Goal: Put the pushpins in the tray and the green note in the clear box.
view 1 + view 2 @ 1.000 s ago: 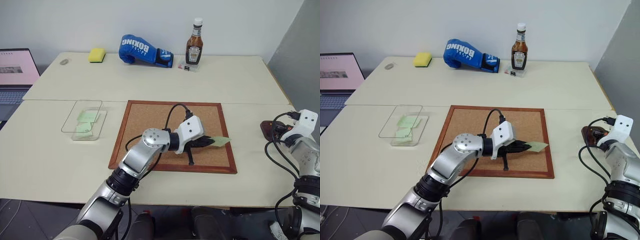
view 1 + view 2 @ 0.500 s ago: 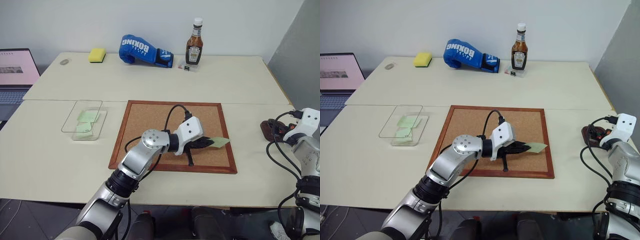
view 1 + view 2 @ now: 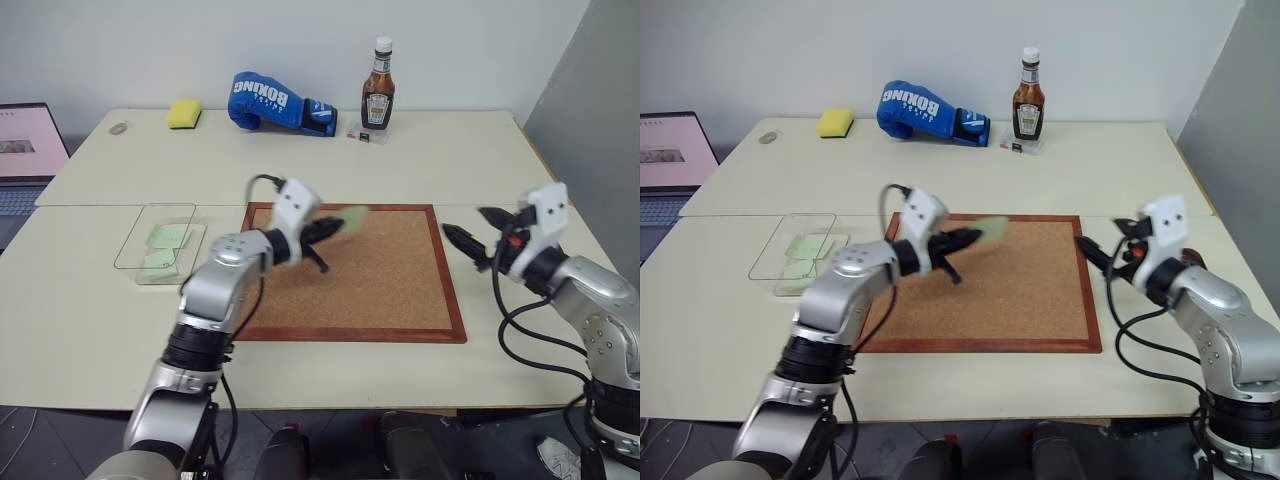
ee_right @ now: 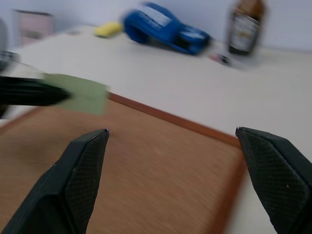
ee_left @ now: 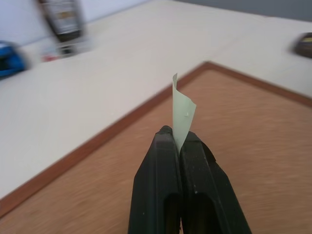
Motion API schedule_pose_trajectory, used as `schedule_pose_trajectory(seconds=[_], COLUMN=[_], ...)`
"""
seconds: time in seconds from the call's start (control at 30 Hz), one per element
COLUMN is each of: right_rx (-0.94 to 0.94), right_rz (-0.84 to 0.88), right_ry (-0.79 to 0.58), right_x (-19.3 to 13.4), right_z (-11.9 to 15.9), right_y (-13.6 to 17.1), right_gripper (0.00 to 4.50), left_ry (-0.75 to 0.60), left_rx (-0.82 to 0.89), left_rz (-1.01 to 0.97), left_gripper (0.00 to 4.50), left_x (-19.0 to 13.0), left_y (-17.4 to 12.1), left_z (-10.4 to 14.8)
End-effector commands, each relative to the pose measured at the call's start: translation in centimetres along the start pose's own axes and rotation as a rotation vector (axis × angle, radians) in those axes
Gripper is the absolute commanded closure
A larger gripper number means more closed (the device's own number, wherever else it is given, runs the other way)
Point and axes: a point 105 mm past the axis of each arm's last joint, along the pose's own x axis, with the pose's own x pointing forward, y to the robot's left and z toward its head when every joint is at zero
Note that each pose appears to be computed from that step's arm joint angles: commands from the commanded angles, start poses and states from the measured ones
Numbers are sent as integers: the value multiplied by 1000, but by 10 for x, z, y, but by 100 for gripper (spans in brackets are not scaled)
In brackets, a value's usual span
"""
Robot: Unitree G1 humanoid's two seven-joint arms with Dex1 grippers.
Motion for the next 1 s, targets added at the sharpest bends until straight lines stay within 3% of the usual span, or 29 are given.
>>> schedule_pose_trajectory(seconds=[0.03,0.13,0.3,0.6,0.77,1.0], right_rx=[4,17,36,46,44,65], right_rz=[163,276,355,309,295,251], right_ry=[-54,-88,-101,-84,-81,-93], right_x=[17,27,32,37,35,36], right_z=[20,33,38,30,29,26], right_y=[39,63,78,67,65,60], right_gripper=[7,7,7,7,0,0], left_ry=[4,6,11,102,118,105], left_rx=[43,41,-30,-144,-160,-164], left_rz=[293,527,884,960,987,993], left_gripper=[450,450,450,450,376,222], left_x=[-25,-49,-93,-104,-109,-111], left_y=[53,93,148,145,143,146], left_z=[-1,-3,-8,-43,-47,-37])
